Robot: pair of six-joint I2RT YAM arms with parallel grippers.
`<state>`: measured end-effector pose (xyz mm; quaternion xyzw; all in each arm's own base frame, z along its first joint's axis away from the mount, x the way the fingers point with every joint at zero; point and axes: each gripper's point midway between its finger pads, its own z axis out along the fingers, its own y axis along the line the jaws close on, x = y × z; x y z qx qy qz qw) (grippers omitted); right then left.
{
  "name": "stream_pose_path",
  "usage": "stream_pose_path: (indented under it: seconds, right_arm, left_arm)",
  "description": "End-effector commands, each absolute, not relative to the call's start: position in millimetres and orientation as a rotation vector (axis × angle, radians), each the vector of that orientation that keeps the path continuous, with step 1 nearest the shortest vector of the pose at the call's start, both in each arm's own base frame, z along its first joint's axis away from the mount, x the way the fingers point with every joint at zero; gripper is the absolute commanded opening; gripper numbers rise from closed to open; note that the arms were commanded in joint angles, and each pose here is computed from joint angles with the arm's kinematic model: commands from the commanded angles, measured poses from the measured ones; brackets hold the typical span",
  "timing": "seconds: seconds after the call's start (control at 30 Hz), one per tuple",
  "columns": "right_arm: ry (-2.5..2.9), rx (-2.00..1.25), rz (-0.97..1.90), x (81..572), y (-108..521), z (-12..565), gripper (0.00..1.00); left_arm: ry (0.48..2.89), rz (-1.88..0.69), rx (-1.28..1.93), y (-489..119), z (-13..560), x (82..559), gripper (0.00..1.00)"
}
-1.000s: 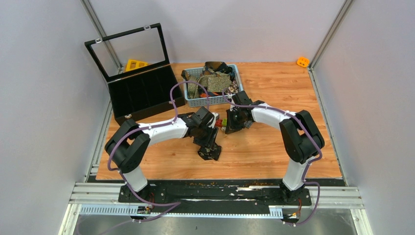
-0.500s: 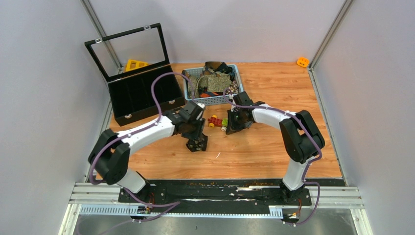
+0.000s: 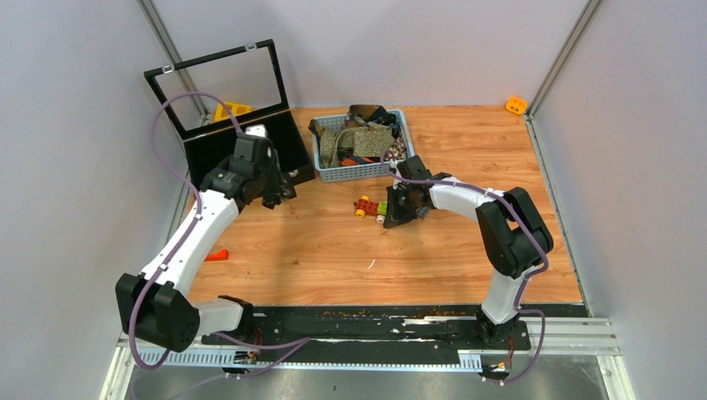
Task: Roll the ties
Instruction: Pick up the tie at the center of the board, then place the tie in the storage box.
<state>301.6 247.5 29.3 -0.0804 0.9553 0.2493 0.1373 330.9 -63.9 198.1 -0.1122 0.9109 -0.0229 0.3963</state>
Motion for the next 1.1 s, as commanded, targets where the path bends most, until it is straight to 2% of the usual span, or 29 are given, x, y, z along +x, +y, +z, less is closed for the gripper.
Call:
stream_pose_path:
  seconds: [0.0,0.37,0.5,0.6,0.87,1.07]
  right_arm:
    - [2.725,-0.223,0.771,306,253,34,0.00]
    - [2.732,-0.226,0.826,302,259,33,0.00]
    - [2.729,-0.216,0.849,300,261,33,0.00]
    - [2.723,-0.208,0.865,300,262,34,0.00]
    - [2.732,-0.208,0.878,298,264,29,0.00]
    - [2.735,-0.207,0.887,298,265,28,0.00]
  left_arm:
    - [2.141,0.065,-0.452,-21,240,360,0.00]
    - [1.889,0.258,-0.685,62,263,432,0.00]
    - [1.861,0.284,-0.786,101,251,454,0.00]
    - [1.837,0.221,-0.830,115,238,475,0.00]
    - [1.854,0.291,-0.913,159,195,512,0.00]
    - [1.862,0.328,-0.898,175,184,536,0.00]
